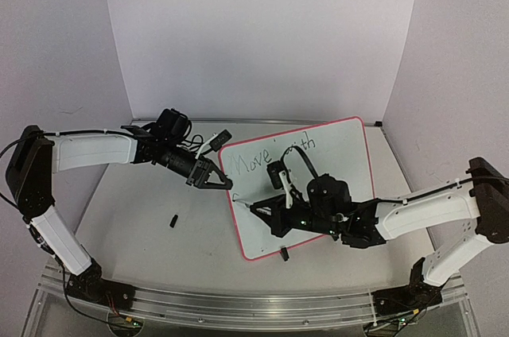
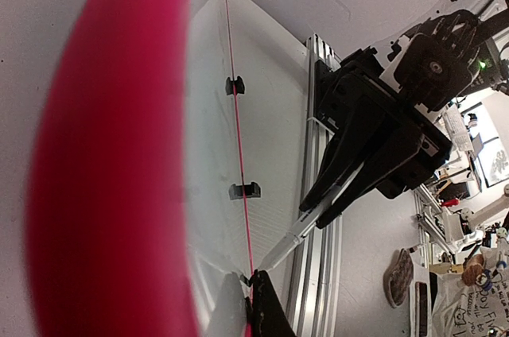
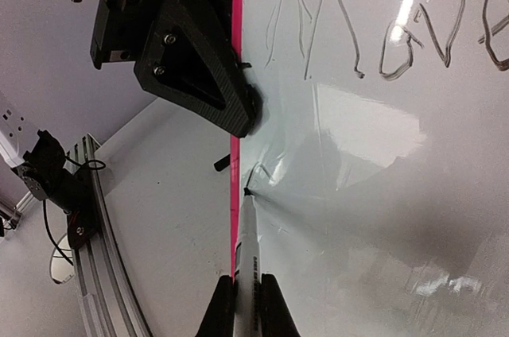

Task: Write a sentence on the whiteboard

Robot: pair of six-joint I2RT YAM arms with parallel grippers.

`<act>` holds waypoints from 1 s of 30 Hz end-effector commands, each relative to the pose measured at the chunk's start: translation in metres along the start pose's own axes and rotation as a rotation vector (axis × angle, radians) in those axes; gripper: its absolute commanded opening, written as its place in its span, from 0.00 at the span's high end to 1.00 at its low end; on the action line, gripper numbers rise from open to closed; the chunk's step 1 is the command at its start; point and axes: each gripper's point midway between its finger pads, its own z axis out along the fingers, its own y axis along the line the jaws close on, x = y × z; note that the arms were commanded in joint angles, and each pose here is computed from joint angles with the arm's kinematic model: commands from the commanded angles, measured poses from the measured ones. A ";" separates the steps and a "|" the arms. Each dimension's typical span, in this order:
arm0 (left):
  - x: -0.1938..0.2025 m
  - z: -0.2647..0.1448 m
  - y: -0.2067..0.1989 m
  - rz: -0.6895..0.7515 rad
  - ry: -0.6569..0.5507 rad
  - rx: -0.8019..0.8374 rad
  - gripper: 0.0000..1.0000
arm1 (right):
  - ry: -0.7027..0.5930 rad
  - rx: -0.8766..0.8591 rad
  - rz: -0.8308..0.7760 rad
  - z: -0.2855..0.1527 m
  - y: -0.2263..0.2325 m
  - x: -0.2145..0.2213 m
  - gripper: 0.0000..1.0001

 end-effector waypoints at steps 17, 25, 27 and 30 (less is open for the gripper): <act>-0.009 -0.001 -0.019 0.103 0.003 0.002 1.00 | -0.120 0.005 0.016 -0.030 0.001 -0.027 1.00; -0.009 -0.001 -0.019 0.104 0.005 0.003 1.00 | -0.121 0.043 0.029 -0.021 -0.005 -0.027 1.00; -0.009 -0.001 -0.019 0.105 0.004 0.003 1.00 | -0.120 0.048 0.025 -0.019 -0.005 -0.028 1.00; -0.009 -0.001 -0.019 0.104 0.005 0.003 1.00 | -0.122 0.057 0.023 -0.017 -0.006 -0.029 1.00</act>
